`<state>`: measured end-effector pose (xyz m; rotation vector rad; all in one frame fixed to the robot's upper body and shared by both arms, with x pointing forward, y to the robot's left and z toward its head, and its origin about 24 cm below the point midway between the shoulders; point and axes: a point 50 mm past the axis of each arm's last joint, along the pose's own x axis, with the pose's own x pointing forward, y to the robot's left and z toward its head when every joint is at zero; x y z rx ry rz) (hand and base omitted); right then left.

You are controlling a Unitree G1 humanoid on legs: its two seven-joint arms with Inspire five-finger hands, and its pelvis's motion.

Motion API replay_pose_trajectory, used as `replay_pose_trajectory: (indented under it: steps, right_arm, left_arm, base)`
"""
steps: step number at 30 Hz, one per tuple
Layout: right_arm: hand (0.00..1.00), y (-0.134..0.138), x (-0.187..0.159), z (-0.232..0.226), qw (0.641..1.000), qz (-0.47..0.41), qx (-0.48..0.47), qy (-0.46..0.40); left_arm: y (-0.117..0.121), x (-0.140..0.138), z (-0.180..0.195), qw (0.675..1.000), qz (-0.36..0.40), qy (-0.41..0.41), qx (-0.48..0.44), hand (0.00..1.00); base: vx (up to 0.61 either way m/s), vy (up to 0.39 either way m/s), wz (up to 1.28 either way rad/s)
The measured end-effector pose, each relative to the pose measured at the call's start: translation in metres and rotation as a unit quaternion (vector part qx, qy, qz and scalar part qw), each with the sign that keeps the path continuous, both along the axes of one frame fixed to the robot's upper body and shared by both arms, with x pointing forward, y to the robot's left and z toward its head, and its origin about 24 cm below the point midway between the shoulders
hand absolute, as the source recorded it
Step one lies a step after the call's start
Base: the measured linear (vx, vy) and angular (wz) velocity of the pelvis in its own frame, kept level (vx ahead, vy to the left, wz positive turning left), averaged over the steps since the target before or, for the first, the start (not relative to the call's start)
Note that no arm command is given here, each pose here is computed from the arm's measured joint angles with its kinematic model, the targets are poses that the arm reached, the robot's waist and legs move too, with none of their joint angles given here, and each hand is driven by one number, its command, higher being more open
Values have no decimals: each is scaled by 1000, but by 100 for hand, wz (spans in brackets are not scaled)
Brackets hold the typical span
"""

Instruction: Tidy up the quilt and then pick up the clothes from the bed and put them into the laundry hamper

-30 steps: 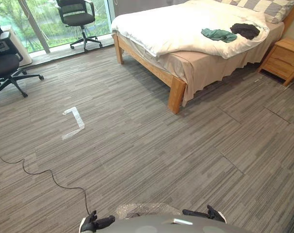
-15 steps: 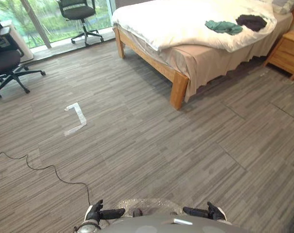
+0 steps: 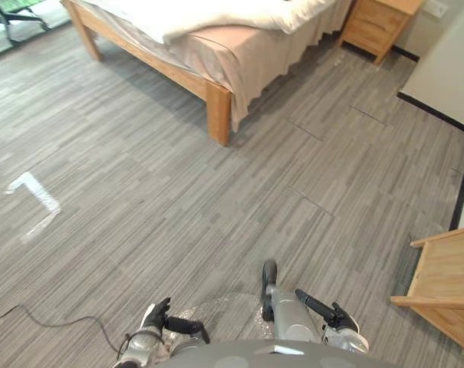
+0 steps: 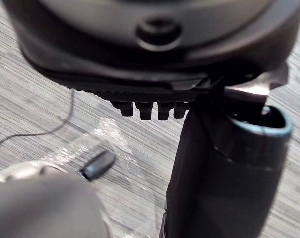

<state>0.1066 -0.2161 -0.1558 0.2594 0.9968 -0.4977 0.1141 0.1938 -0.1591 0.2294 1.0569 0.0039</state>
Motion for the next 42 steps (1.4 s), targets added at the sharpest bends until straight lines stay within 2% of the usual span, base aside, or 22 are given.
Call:
replay_pose_trajectory:
  steps: [2, 4, 8, 10, 12, 15, 18, 19, 21, 22, 23, 24, 26, 28, 31, 35, 38, 40, 42]
  right_arm:
    - [100, 0, -5, 0, 1000, -15, 10, -6]
    - [100, 6, -11, -3, 1000, -13, 19, 4]
    - [100, -11, -1, 4, 999, 24, -22, -2]
    - [100, -6, 7, 5, 997, 68, -32, 8]
    - [100, 16, 24, 6, 990, 135, -35, 1]
    - [100, 38, 45, 11, 987, 152, -24, -34]
    - [100, 45, 56, 16, 986, 154, -20, -57]
    - [100, 44, 57, 17, 986, 153, -22, -60]
    - [100, 46, 29, 5, 991, 134, -8, -24]
    - [100, 52, 25, 3, 992, 125, 4, -16]
    - [100, 65, 13, -4, 994, 106, 29, 9]
    - [100, 65, 8, -7, 995, 93, 35, 25]
    - [100, 59, 10, -5, 995, 95, 25, 16]
    - [100, 40, 3, -5, 995, 94, 2, 13]
    - [100, 31, 9, -2, 994, 110, -15, 9]
    - [100, 29, 11, -2, 990, 141, -20, 10]
    - [100, 43, 6, -5, 986, 165, 2, 19]
    - [100, 25, 15, -1, 983, 179, -28, 17]
    - [100, 28, 17, -1, 980, 194, -29, 16]
  left_arm:
    - [-16, -1, -2, 1000, 1, -2, -24, 100]
    - [-20, -2, -1, 999, 6, -13, -33, 100]
    - [-39, 11, 5, 993, 73, -52, -71, 100]
    - [-42, 24, 12, 990, 86, -84, -75, 100]
    - [-43, 45, 21, 985, 93, -121, -75, 100]
    - [-46, 61, 30, 978, 102, -159, -88, 100]
    - [-50, 63, 32, 973, 121, -171, -100, 100]
    - [-52, 62, 31, 972, 127, -168, -102, 100]
    - [-51, 43, 22, 974, 149, -139, -99, 100]
    - [-47, 45, 22, 973, 158, -138, -94, 100]
    - [-32, 47, 21, 975, 163, -133, -71, 100]
    - [-24, 43, 19, 977, 165, -122, -56, 100]
    - [-20, 35, 13, 981, 164, -96, -46, 100]
    - [-21, 25, 8, 979, 183, -73, -48, 100]
    - [-8, 25, 9, 976, 200, -75, -36, 100]
    - [-3, 27, 10, 974, 211, -82, -36, 100]
    - [13, 5, 6, 962, 266, -65, -26, 100]
    - [2, -13, -2, 946, 320, -40, -45, 100]
    - [1, -17, -2, 937, 343, -42, -51, 100]
  base:
    - [766, -440, -5]
    - [710, -601, 7]
    - [625, -504, -47]
    - [803, -471, -61]
    - [702, -431, -69]
    - [607, -339, -71]
    - [648, -183, -61]
    - [863, -98, -30]
    - [928, -19, -37]
    - [769, -1, 6]
    - [878, -39, 71]
    - [1029, -42, 118]
    - [755, -47, 130]
    - [785, -72, 147]
    - [712, -245, 158]
    - [541, -395, 153]
    - [593, -652, 110]
    - [433, -527, 118]
    - [343, -474, 124]
